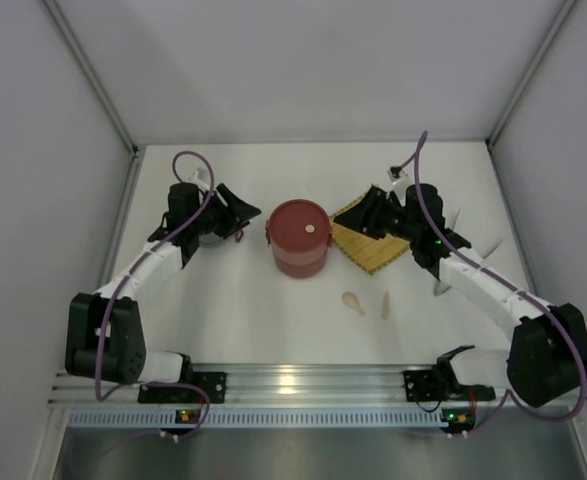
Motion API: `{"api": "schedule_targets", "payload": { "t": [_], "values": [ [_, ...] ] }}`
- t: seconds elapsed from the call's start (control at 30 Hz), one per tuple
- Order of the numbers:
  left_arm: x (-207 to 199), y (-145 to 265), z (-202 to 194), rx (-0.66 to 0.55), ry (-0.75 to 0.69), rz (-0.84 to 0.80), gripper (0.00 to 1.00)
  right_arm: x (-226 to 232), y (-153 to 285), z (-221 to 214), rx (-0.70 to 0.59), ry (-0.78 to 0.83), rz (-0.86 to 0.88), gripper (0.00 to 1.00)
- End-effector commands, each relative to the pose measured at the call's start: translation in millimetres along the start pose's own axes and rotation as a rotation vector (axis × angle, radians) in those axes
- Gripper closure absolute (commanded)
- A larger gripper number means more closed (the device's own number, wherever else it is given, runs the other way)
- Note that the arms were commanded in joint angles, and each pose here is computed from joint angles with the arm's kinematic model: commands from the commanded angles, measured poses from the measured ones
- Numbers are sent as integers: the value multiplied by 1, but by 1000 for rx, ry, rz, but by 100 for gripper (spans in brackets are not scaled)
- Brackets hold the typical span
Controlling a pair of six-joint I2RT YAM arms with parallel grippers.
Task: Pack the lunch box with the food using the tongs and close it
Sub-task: Adjust the packing box at the center of the board.
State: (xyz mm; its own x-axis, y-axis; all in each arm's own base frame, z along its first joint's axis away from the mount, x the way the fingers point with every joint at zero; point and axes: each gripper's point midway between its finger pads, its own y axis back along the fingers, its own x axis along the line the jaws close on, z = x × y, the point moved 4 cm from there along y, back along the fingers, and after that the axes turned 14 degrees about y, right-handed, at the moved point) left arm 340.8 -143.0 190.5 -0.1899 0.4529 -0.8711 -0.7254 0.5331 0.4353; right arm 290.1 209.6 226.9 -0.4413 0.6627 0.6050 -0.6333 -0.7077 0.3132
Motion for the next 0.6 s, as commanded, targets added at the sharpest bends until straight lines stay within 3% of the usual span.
{"api": "schedule_targets", "payload": {
  "t": [0.0, 0.27, 0.57],
  "values": [
    [-30, -1, 6, 68, -79, -182, 40, 11, -4, 18, -74, 8, 121, 54],
    [-38, 8, 6, 100, -77, -294, 40, 7, -13, 11, -70, -34, 164, 54],
    [-26, 8, -7, 160, -37, -293, 41, 2, -17, 6, -67, -55, 148, 54]
  ]
}}
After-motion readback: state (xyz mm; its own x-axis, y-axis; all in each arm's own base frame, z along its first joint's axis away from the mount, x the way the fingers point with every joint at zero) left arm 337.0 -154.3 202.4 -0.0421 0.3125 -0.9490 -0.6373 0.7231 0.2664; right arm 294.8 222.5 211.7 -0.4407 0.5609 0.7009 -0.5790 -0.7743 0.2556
